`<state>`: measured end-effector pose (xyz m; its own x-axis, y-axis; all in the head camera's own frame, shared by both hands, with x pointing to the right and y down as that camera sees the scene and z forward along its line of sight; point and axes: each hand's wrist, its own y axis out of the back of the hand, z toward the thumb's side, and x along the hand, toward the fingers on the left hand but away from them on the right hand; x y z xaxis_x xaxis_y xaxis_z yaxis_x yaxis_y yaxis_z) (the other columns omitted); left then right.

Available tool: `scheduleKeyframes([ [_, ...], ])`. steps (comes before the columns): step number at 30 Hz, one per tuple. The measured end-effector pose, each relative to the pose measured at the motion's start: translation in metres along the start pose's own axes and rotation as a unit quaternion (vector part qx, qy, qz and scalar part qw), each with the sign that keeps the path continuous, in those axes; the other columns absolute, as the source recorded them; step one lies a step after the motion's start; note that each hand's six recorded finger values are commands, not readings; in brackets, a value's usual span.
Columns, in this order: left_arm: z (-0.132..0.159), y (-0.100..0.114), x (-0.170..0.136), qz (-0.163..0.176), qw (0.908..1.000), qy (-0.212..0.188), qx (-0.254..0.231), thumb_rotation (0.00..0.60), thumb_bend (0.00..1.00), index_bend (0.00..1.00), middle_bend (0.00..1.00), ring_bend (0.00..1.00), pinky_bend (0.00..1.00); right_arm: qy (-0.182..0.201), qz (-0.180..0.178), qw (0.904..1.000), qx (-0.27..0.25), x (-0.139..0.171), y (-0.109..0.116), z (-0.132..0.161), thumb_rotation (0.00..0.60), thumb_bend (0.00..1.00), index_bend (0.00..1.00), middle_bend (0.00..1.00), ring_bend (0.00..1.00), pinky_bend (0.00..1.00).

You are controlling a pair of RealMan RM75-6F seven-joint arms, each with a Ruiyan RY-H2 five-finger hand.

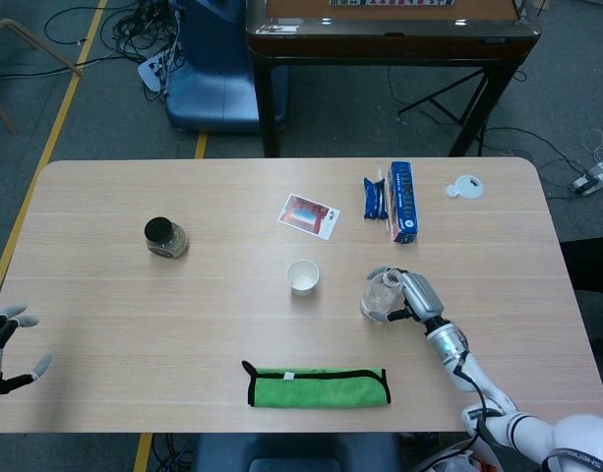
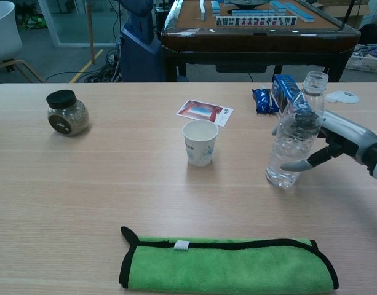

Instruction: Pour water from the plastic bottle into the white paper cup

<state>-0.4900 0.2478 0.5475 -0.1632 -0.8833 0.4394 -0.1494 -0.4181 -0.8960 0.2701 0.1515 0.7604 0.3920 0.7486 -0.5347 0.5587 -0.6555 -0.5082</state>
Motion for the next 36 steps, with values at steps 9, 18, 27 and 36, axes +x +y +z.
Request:
scheduleKeyframes([
  [9, -0.001, 0.001, 0.000, 0.001, 1.0000, 0.001, -0.001, 0.600, 0.17, 0.35, 0.21, 0.24, 0.51, 0.004, -0.010, 0.9999, -0.002, -0.004, -0.001, 0.002, 0.600, 0.17, 0.51, 0.53, 0.43, 0.38],
  [18, 0.000, 0.003, -0.001, 0.003, 1.0000, 0.001, -0.002, 0.600, 0.17, 0.35, 0.21, 0.24, 0.51, 0.011, -0.027, 0.9988, 0.039, -0.007, 0.011, 0.010, 0.600, 0.19, 0.56, 0.60, 0.50, 0.43],
  [27, 0.002, 0.004, 0.000, 0.003, 1.0000, -0.001, -0.004, 0.600, 0.17, 0.35, 0.21, 0.24, 0.51, 0.002, -0.049, 0.9880, 0.147, -0.018, 0.033, 0.028, 0.600, 0.20, 0.57, 0.61, 0.51, 0.45],
  [36, 0.001, 0.007, 0.000, 0.005, 1.0000, 0.000, -0.006, 0.600, 0.17, 0.35, 0.22, 0.24, 0.51, -0.035, -0.057, 0.9649, 0.254, -0.042, 0.053, 0.047, 0.600, 0.20, 0.57, 0.61, 0.51, 0.45],
])
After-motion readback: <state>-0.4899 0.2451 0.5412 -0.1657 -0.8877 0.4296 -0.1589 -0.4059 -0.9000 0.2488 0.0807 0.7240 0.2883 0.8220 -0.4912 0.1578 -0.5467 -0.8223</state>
